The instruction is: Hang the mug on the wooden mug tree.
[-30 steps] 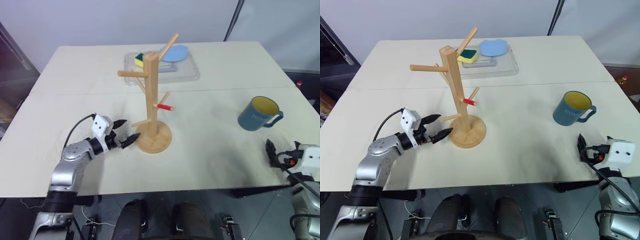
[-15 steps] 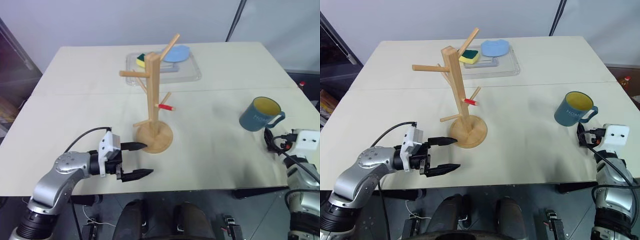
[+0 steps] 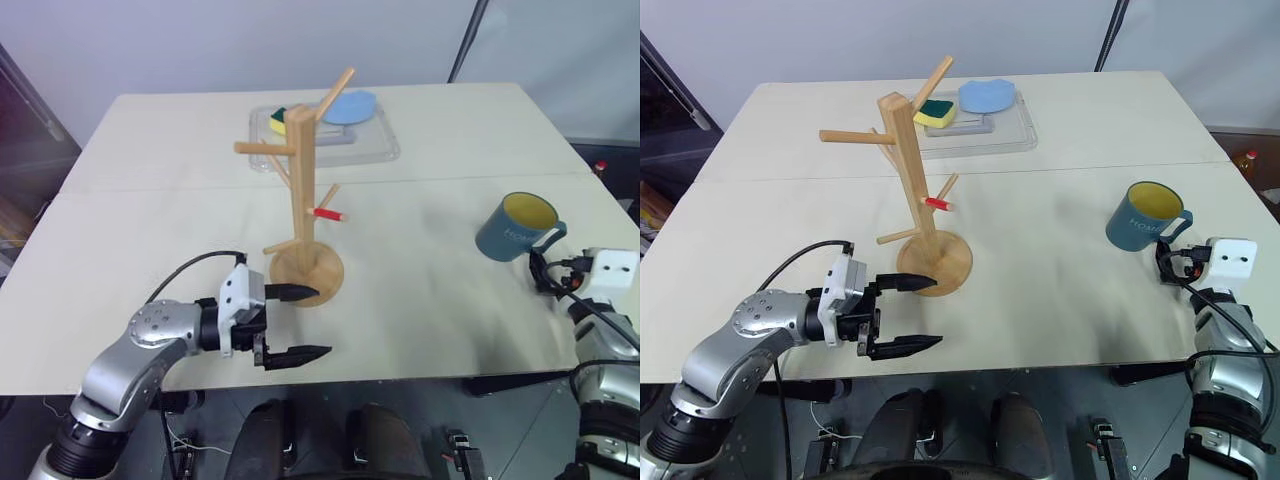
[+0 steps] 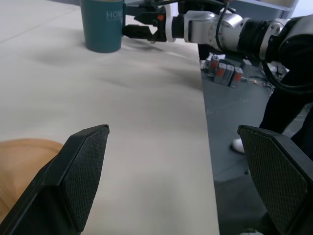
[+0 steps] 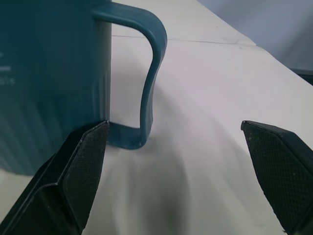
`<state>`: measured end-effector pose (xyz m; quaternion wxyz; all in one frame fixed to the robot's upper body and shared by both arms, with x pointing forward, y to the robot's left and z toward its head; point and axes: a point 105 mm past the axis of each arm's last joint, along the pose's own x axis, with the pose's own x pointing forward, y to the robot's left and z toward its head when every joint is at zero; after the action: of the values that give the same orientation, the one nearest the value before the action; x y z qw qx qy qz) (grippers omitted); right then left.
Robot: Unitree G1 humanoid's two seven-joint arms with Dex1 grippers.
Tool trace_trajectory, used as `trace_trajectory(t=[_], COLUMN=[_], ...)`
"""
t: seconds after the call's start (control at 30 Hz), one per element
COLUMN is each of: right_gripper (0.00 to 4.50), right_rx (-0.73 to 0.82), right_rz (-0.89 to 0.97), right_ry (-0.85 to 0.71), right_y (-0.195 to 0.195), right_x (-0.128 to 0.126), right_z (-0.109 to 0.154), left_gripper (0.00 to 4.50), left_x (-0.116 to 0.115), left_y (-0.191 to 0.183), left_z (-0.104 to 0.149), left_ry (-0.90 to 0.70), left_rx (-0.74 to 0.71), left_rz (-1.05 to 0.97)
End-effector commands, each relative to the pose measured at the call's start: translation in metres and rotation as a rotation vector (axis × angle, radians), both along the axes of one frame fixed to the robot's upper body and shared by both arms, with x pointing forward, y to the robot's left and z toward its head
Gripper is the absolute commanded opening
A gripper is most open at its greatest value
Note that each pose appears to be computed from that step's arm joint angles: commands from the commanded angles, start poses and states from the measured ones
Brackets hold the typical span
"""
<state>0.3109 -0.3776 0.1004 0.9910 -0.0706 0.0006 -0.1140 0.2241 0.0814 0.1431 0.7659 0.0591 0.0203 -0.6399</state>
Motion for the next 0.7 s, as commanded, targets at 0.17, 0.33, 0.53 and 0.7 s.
trace_trajectory(t=[0.17, 0.33, 0.53, 0.7], right_gripper=[4.47, 4.24, 1.58, 0.04], right_rx=[-0.042, -0.036, -0.027, -0.025], right_rz=[0.015, 0.03, 0.066, 0.083], right_ry=[-0.042, -0.041, -0.049, -0.056], right_y=[-0.003, -0.002, 0.001, 0.004], right_x=[0.01, 0.018, 0.023, 0.022], right_z=[0.016, 0.015, 0.016, 0.016], left_gripper=[4.5, 4.5, 4.5, 4.5], left_x=[-0.001, 0.001, 0.0, 0.0], left_y=[-0.005, -0.005, -0.003, -0.001], left_z=[0.009, 0.01, 0.003, -0.001], left_ry=[-0.031, -0.039, -0.036, -0.036], left_rx=[-0.018, -0.022, -0.023, -0.022], left_rz=[-0.004, 0.012, 0.03, 0.042])
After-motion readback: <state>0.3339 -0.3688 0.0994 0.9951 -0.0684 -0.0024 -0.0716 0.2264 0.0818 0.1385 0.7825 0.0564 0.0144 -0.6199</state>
